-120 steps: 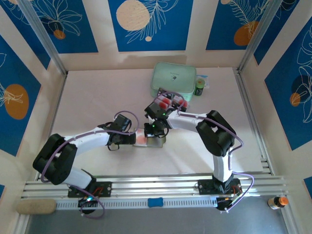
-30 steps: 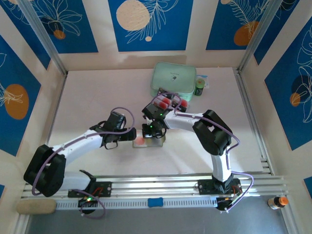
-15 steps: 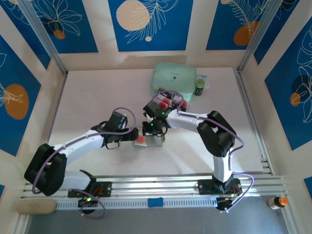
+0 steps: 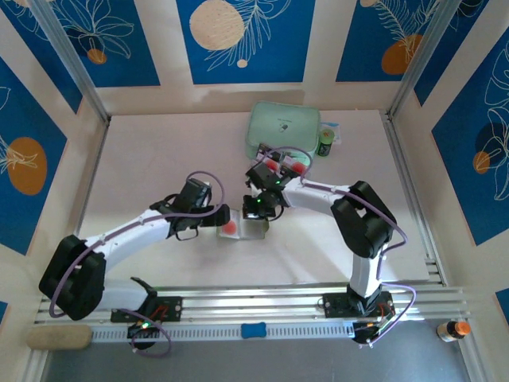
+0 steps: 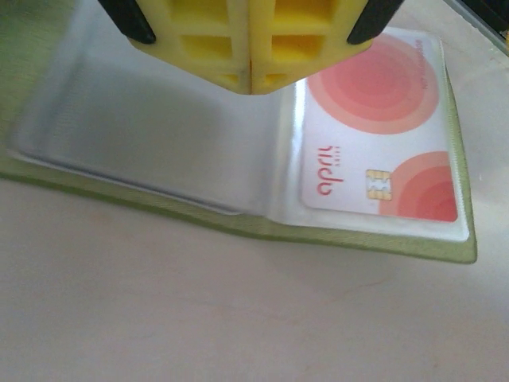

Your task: Put the credit cards into the card holder

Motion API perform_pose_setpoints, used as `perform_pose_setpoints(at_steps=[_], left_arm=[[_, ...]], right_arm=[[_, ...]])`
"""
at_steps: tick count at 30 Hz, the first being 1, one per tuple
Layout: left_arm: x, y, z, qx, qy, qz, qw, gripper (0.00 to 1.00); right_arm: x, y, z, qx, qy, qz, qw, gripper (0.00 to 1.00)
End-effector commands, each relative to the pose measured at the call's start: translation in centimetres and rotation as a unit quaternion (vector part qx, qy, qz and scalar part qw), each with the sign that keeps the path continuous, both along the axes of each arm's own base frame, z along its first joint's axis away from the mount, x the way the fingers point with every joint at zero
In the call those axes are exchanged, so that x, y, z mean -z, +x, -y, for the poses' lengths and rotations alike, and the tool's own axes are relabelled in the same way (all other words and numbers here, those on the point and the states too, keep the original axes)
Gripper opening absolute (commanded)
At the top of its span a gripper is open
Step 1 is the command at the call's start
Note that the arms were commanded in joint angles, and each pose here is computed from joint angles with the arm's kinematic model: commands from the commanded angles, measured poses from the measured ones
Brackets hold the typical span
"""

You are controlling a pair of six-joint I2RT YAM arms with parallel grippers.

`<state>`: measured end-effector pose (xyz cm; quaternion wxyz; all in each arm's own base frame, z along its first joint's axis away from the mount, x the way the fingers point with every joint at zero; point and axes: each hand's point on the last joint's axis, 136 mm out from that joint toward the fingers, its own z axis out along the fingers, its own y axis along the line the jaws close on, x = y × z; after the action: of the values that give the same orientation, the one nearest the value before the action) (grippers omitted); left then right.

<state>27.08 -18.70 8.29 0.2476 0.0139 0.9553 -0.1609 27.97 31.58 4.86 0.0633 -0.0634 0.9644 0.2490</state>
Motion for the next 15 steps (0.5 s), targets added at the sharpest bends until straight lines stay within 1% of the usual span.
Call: perform_pose_setpoints(at_steps=[1,6,10,15], left_arm=[[-2.5,0.4,0.9,-0.003,-0.01,0.022,1.0,0.92],[-3.1,0.2,2.9,0.017,-0.008,0.028,0.999,0.92],[-2.3,-0.2,4.5,0.032,-0.003,0.02,0.999,0.9],[-0.8,-0.6,5.6,0.047,0.013,0.006,0.999,0.9]], right_arm=[[-1.6,0.3,1.0,0.001,0.018,0.01,1.0,0.0],[-1.3,0.6,2.3,0.004,0.014,0.008,1.0,0.0],[-1.1,0.6,2.5,-0.001,0.012,0.005,1.0,0.0],[-0.6,0.5,2.1,-0.009,0.013,-0.002,1.0,0.0]])
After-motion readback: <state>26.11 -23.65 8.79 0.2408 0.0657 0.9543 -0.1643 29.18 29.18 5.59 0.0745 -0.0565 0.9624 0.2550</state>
